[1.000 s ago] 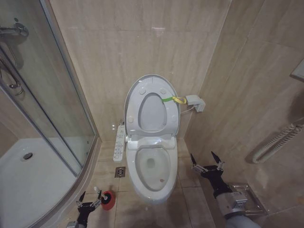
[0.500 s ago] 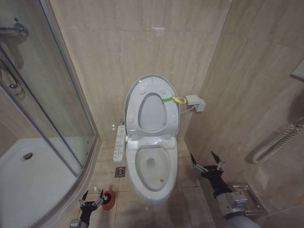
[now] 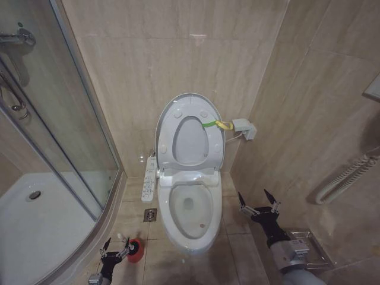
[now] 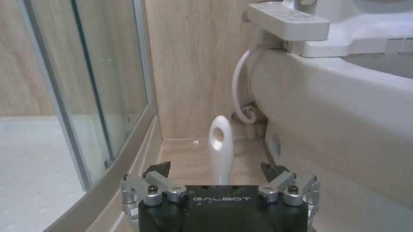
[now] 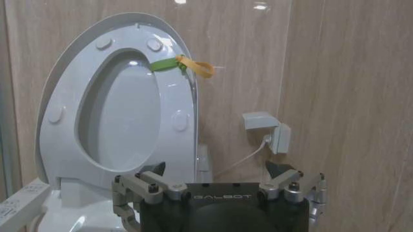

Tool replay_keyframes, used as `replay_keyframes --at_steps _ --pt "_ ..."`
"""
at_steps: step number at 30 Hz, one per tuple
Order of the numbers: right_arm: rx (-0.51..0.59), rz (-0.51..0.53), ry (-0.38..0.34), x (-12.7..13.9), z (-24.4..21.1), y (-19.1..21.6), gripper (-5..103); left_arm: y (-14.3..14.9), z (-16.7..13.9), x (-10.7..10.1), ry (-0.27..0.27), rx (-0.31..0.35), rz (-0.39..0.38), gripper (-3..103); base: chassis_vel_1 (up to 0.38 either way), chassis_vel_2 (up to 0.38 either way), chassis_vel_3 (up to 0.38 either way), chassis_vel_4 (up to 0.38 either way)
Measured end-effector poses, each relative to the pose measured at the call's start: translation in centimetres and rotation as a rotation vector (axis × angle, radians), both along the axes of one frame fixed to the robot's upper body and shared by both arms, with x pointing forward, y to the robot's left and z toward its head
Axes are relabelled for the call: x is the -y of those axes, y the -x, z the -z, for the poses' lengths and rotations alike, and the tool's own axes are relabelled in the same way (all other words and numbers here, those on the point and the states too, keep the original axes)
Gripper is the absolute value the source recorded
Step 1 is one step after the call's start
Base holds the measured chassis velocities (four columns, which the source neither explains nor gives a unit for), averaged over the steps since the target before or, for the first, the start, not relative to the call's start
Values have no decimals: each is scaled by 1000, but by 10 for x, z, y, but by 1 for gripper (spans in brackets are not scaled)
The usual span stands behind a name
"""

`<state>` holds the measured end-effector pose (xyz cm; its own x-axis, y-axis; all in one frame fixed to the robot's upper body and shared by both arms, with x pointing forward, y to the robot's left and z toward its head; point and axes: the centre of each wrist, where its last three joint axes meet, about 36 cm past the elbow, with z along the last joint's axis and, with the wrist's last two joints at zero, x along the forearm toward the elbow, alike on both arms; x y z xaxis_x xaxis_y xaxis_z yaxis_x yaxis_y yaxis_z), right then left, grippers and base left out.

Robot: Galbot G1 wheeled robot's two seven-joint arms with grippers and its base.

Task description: Open the toilet lid, clean the toilet bowl with a toilet brush, close the toilet lid, and flush.

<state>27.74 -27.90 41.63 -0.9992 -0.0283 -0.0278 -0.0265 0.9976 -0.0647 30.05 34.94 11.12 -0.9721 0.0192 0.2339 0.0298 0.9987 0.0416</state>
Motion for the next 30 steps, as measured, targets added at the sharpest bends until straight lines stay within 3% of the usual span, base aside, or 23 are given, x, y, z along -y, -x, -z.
replay_keyframes --at_steps 15,30 --pt "0 0 0 0 0 0 100 12 15 -11 -64 74 16 94 0 0 0 0" --pt "0 0 0 0 0 0 100 6 20 -10 -51 119 44 94 0 0 0 0"
